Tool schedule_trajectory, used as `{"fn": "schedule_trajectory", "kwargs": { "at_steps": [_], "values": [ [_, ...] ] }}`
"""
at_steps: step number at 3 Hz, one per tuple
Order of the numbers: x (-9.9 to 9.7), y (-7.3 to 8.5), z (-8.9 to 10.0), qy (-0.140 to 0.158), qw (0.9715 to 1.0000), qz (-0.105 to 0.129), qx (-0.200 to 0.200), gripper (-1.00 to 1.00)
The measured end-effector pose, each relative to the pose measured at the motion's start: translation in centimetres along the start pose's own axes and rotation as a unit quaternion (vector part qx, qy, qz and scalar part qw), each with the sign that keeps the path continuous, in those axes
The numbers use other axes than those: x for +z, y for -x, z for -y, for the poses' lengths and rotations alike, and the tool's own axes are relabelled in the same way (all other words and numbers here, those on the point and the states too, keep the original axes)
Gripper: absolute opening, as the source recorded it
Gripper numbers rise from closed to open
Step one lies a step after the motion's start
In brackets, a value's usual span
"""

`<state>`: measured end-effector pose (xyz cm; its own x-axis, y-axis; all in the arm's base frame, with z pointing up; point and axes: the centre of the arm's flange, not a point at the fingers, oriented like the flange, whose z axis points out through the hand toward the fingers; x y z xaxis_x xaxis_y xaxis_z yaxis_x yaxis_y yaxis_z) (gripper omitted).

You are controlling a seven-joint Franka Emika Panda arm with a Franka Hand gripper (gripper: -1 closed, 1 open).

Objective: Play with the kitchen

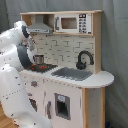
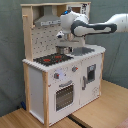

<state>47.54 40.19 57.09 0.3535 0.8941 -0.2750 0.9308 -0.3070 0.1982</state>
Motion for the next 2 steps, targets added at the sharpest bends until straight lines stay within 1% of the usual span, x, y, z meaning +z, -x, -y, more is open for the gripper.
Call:
{"fn": "schedule_trajectory", "kwargs": {
  "at_steps": [2],
  "values": [
    [1.0, 3.5, 0.1, -0.006, 0.9995, 0.024, 0.022, -1.00]
  ]
}}
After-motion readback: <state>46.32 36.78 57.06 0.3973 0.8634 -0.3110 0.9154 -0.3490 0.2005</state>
